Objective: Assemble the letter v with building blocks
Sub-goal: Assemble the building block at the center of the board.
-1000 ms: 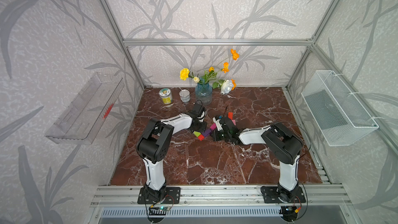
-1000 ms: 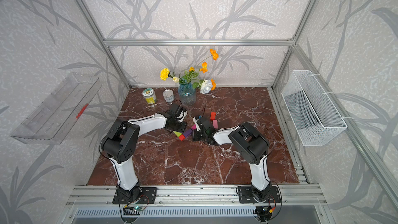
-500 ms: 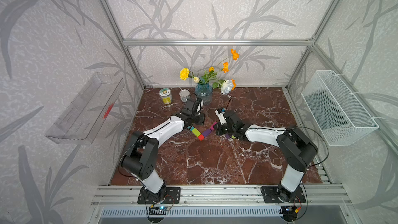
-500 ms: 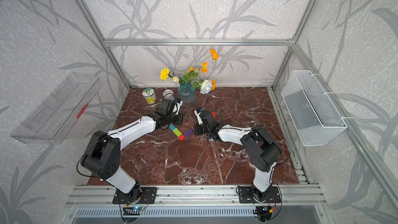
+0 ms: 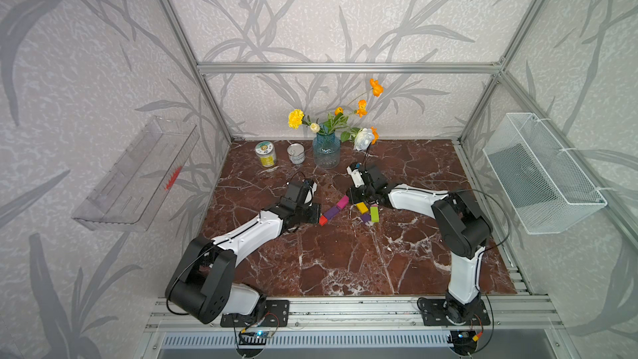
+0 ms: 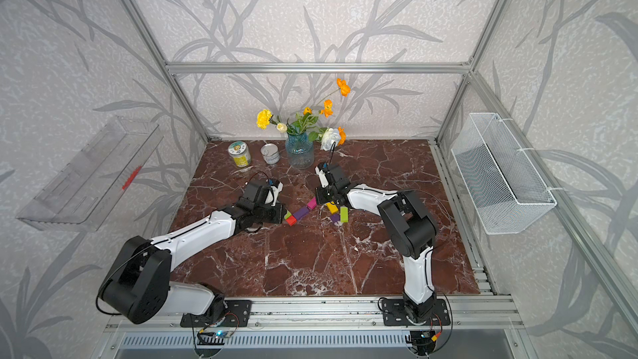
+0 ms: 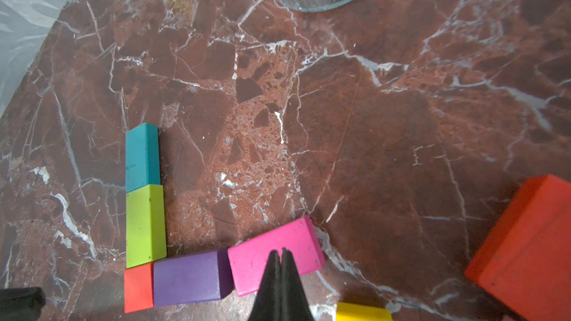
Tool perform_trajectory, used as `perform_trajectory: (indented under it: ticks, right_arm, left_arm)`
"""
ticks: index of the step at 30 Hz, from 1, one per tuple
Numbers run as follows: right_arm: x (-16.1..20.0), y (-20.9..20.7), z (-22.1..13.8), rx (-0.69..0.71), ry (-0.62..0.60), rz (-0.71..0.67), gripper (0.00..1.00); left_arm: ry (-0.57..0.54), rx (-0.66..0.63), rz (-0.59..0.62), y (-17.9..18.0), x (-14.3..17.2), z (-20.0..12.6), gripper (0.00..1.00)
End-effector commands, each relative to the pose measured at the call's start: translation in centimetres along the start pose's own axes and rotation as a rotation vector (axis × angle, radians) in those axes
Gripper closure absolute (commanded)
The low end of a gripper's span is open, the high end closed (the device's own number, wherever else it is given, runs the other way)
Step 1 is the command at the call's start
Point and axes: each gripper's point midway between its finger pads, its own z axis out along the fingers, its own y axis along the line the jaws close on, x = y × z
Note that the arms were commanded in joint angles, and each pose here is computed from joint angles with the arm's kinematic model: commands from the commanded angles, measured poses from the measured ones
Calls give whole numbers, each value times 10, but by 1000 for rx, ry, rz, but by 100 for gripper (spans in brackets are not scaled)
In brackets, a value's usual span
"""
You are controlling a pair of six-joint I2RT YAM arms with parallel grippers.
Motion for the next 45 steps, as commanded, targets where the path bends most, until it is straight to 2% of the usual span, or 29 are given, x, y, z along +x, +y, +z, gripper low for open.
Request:
perform_trajectory:
  ticks: [1,19,36,45]
  right_arm:
    - [2,-6,7,8,54,-9,100]
    - [6,-30,25,39,111,9,100]
    - [11,-29,34,12,120,18,100]
    - [14,-29,33,11,124,27,100]
  left_arm:
    - [-27,45,-29,-8,-4,-2,100]
    - [59,53,-105,3,38,12,100]
    - [106,5,-139,18,68,12,100]
    - [117,-7,-148,22,74,15,100]
